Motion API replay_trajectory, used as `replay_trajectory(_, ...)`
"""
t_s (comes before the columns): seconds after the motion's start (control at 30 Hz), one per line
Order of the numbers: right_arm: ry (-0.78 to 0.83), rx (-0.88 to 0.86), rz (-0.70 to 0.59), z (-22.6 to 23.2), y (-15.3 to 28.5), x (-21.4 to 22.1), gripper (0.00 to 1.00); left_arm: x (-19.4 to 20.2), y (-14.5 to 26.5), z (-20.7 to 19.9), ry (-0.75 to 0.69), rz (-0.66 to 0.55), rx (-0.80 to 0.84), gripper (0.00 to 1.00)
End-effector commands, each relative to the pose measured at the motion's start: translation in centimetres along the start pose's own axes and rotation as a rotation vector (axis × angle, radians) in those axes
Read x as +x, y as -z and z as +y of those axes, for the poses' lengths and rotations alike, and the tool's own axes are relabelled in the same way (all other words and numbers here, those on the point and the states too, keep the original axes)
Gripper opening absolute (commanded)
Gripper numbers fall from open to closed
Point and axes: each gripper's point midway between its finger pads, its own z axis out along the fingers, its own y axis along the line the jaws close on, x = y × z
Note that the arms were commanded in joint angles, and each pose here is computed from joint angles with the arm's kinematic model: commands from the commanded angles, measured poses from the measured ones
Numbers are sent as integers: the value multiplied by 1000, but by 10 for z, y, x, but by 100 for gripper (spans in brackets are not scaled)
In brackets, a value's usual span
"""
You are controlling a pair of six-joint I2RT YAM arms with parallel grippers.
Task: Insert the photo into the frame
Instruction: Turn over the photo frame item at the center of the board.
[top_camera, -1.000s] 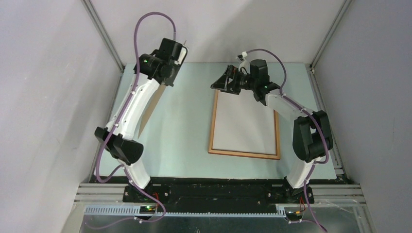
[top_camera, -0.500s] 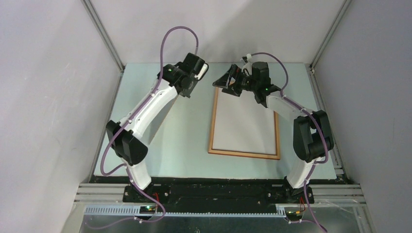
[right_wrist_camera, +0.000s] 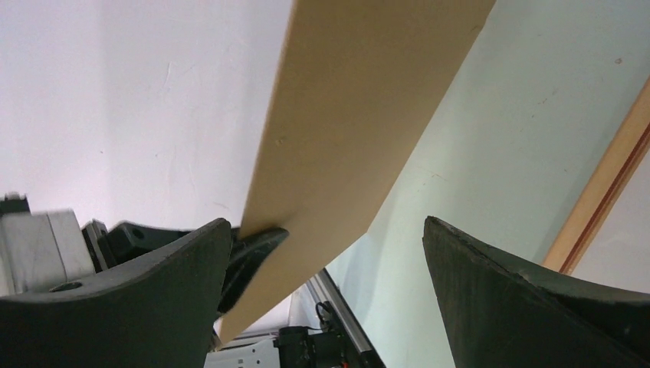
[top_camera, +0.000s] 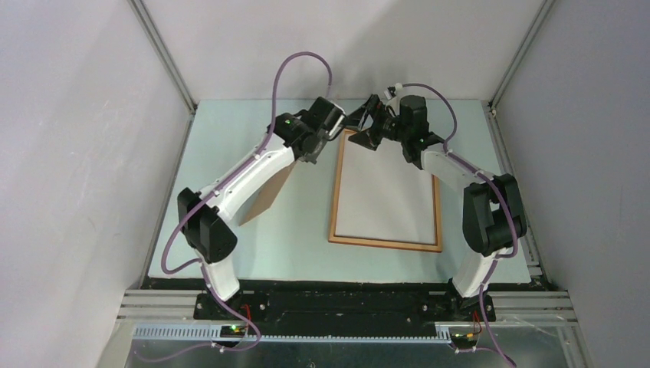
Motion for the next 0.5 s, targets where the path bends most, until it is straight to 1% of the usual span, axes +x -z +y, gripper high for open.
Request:
replay_trajectory(0.0,10,-48,-14,21,-5,-13,99,-19,7,-53,39,-70,124,0)
replay_trajectory(0.2,-24,-29,0,15,-10,-11,97,-26,3,-73,-2,-77,92,0)
replay_trajectory(0.47,-24,61,2,-5,-13,-11,90,-32,-3,-95,-55,-80,54,0)
